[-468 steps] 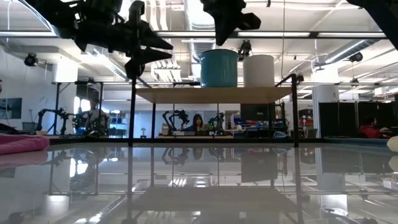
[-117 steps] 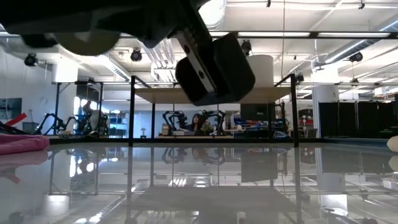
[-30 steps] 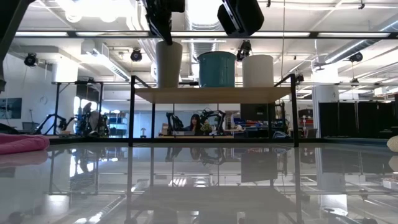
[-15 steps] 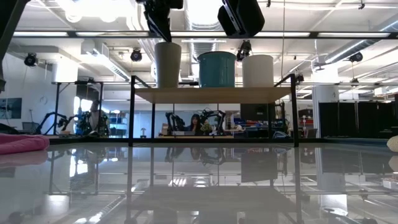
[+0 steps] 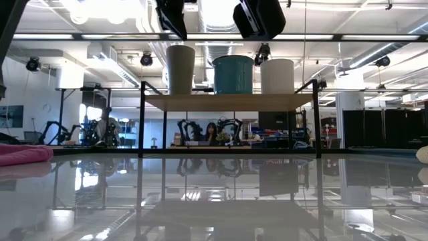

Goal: Stack small to large cups/mugs on shelf
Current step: Adjust the blue mug on the shelf

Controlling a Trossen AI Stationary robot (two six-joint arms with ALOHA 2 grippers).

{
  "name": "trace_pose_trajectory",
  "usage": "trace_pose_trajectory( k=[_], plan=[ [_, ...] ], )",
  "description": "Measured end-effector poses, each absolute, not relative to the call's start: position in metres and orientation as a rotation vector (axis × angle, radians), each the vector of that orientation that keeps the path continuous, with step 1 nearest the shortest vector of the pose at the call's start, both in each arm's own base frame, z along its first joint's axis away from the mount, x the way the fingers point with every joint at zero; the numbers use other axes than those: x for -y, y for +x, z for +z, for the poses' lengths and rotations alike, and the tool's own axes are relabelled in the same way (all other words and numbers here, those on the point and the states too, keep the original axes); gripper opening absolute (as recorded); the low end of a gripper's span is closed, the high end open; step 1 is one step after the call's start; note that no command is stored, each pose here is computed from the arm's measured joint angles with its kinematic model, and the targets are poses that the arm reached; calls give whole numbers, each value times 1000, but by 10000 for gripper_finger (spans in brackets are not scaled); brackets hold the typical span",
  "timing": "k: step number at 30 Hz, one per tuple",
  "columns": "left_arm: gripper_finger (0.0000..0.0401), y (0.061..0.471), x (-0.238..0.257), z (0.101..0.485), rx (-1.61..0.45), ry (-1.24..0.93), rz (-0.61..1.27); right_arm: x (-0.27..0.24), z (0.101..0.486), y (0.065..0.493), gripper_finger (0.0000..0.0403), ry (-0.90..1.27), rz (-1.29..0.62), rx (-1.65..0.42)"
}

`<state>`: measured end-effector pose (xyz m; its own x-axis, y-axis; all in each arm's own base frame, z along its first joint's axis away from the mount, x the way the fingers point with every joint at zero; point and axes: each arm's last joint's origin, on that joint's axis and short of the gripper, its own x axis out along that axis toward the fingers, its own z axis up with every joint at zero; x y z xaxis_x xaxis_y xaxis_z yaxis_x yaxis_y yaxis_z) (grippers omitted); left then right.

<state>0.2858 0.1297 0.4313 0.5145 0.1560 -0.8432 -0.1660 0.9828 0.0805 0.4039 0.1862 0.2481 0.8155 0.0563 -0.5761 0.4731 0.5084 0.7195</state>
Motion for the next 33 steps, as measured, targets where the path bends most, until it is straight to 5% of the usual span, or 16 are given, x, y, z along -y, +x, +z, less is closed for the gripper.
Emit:
trace_pose_trajectory(
  k=[9,19,33],
  plan=[
    [85,280,-116,454,-926,30,182,-171,266,397,9,963,-359,-506],
    [85,259,-104,469,-858,-37,179,-93,340,322,9,782,-748,-462],
    [85,233,-30,500,-584,-190,-135,21,355,308,8,714,-886,-570]
  ],
)
